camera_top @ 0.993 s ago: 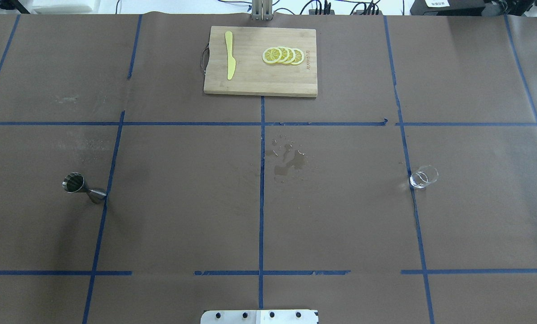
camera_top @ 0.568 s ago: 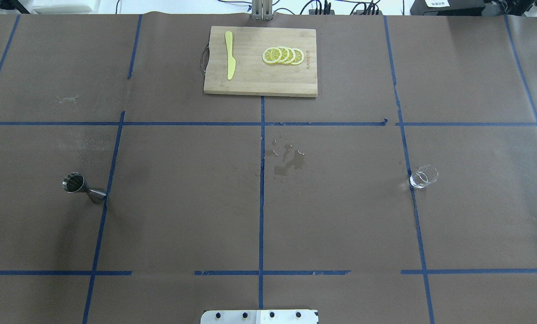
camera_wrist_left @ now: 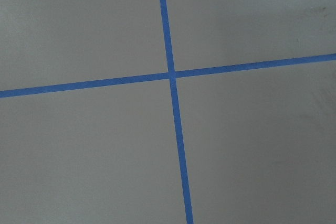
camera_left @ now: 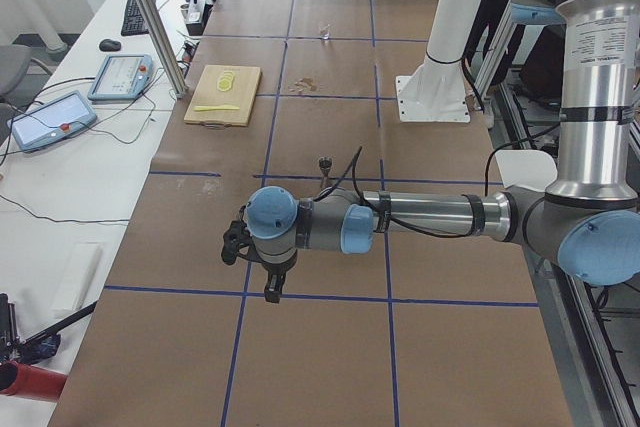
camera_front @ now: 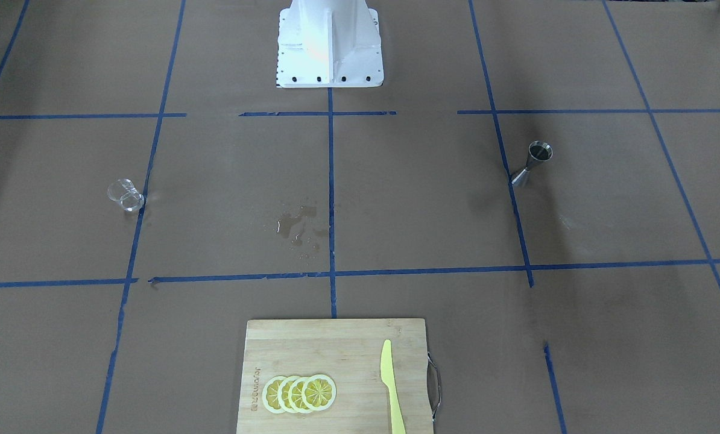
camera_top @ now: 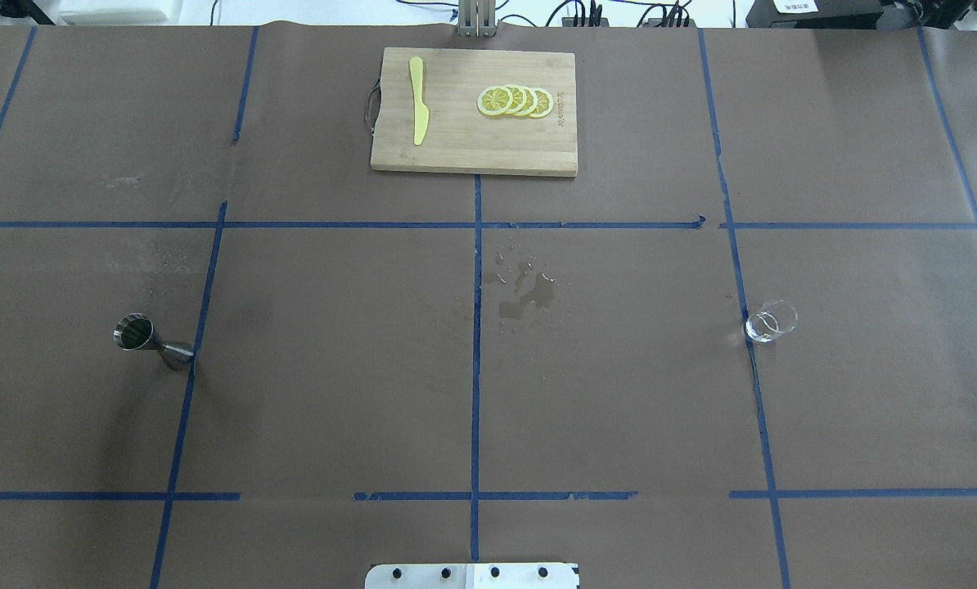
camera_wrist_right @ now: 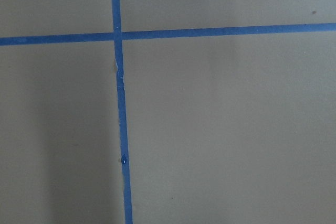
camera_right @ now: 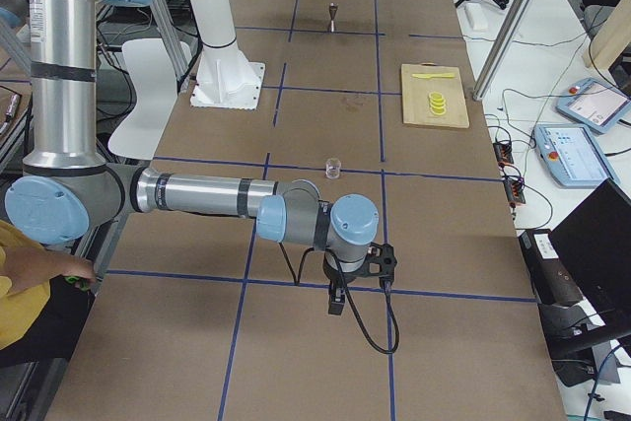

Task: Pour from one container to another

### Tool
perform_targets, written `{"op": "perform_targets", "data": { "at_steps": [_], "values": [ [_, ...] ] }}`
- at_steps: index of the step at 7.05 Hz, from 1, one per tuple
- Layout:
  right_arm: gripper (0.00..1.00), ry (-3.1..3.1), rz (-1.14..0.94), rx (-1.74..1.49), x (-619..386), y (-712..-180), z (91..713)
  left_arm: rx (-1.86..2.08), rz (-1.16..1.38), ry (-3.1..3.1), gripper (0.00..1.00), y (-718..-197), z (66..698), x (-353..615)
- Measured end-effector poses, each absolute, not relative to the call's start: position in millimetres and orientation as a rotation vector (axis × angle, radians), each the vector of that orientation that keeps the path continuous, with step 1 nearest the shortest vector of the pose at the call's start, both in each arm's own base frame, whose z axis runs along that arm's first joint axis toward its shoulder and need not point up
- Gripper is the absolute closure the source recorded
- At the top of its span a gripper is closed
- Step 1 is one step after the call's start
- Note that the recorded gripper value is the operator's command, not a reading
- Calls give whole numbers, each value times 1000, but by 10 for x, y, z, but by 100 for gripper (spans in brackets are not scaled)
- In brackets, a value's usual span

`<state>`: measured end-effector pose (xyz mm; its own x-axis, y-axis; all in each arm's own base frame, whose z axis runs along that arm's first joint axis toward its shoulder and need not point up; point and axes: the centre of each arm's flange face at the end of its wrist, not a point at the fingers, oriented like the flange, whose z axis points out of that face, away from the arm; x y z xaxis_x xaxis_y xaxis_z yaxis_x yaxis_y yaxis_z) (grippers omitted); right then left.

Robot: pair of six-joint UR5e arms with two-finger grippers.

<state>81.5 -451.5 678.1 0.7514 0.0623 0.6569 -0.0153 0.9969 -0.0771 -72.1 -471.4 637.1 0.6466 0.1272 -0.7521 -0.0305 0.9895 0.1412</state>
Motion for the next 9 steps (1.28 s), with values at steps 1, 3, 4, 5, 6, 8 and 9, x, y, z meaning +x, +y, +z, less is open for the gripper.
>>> {"op": "perform_targets", "data": {
  "at_steps": [1, 3, 4, 5, 6, 8, 9],
  "values": [
    [0, -720, 42, -69, 815, -4513, 6782, 119, 90, 864, 0, -4714, 6372, -721],
    [0, -721, 42, -67, 815, -4514, 6778, 119, 90, 864, 0, -4714, 6372, -721],
    [0, -721, 41, -67, 812, -4516, 6775, 119, 90, 863, 0, -4714, 6372, -721],
    [0, -722, 40, -66, 806, -4520, 6772, 119, 90, 863, 0, -4714, 6373, -721],
    [0, -722, 39, -67, 803, -4523, 6772, 120, 90, 863, 0, -4714, 6371, -721],
    [0, -723, 36, -69, 788, -4525, 6774, 122, 91, 863, 0, -4719, 6359, -721],
    [0, -723, 34, -69, 778, -4526, 6774, 123, 92, 862, 0, -4721, 6355, -722]
  ]
}}
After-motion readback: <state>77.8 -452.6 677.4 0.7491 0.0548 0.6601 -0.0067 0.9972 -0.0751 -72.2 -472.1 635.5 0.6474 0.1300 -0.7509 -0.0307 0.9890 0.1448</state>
